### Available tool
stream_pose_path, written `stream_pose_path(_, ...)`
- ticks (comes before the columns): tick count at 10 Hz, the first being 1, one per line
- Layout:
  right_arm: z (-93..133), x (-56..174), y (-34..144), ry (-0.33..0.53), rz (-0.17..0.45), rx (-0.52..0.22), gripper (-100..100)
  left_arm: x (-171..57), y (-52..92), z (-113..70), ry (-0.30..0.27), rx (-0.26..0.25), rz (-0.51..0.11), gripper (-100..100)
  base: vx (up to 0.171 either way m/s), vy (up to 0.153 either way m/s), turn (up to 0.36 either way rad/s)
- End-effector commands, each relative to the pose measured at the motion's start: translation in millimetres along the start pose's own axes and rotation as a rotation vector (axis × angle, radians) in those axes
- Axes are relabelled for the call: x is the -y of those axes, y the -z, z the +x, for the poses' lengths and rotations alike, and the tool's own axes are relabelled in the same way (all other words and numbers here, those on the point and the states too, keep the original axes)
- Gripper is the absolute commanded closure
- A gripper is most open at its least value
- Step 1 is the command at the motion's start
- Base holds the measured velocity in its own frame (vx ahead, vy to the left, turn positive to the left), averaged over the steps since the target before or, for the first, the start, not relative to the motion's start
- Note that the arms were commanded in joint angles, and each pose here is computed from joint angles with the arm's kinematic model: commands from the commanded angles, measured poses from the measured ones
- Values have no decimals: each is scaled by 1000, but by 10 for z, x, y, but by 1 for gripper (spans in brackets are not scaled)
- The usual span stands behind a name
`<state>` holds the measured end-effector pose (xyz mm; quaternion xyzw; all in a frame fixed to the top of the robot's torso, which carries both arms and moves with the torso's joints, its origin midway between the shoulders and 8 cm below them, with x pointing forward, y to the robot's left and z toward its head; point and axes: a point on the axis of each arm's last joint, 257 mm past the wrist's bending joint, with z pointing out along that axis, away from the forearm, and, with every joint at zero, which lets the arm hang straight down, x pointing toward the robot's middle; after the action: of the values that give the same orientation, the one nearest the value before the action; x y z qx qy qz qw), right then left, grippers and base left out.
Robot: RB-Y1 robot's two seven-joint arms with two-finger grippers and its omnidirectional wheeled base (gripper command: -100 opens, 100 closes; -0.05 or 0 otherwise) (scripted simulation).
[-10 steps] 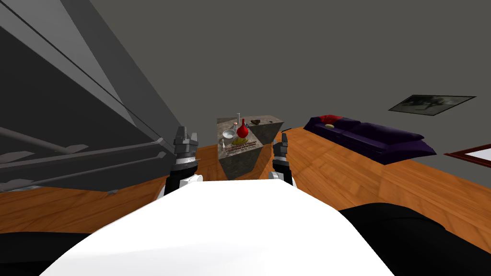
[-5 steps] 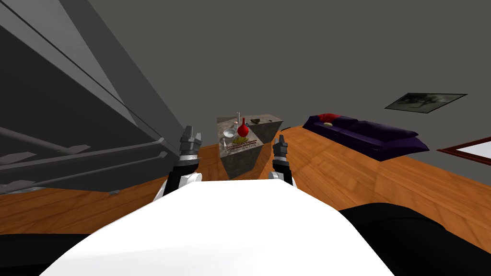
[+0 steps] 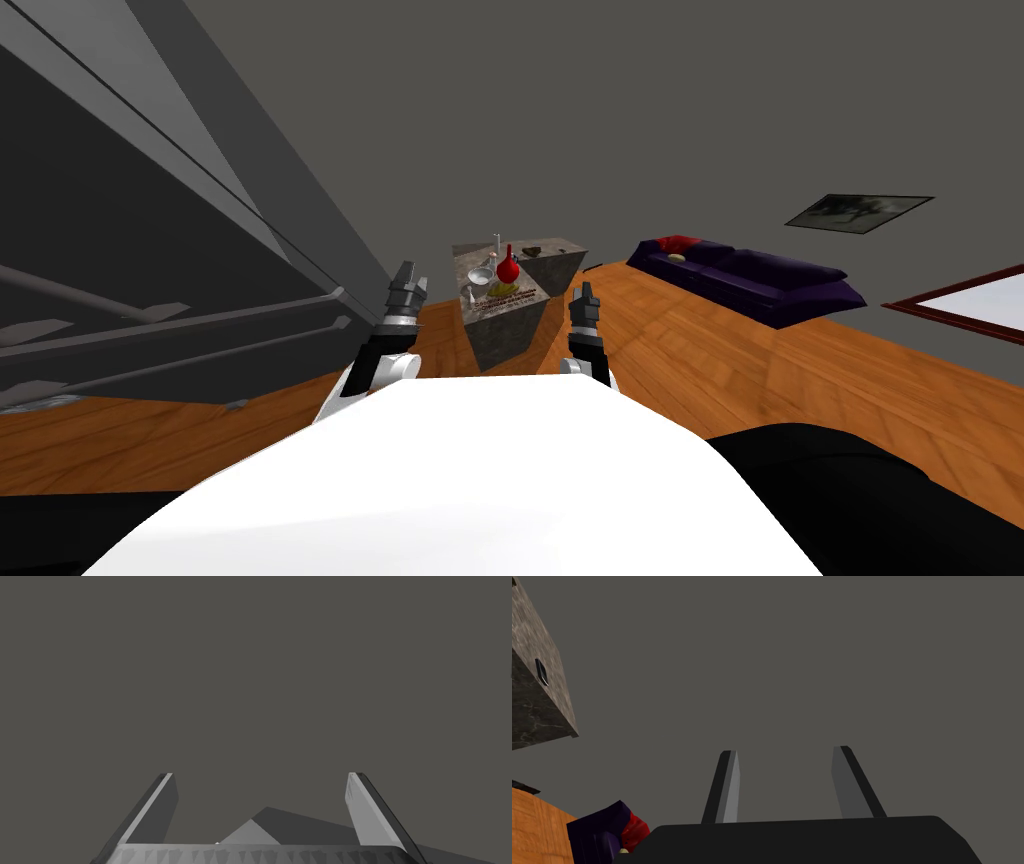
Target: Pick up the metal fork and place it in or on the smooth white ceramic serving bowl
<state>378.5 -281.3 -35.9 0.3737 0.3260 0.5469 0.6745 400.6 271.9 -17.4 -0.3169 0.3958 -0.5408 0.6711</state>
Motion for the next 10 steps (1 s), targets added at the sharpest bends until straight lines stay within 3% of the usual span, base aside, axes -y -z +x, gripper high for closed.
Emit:
stream_pose_path(1,0,0,0,0,0,0,0,-103,-84,50,5,-27,-31,-100,-69,50,-51)
stream_pose_path(6,0,0,0,0,0,0,0,-396,-226,146,10,-81,-125,-100,-62,56,-61)
stream_pose_path(7,0,0,0,0,0,0,0,-463,-308,178,12,-104,-141,-100,-70,68,-109)
stream_pose_path(9,0,0,0,0,0,0,0,-537,-295,193,11,-110,-170,-100,-42,37,-18)
stream_pose_path(10,0,0,0,0,0,0,0,-625,-373,228,11,-134,-195,-100,-40,26,-99)
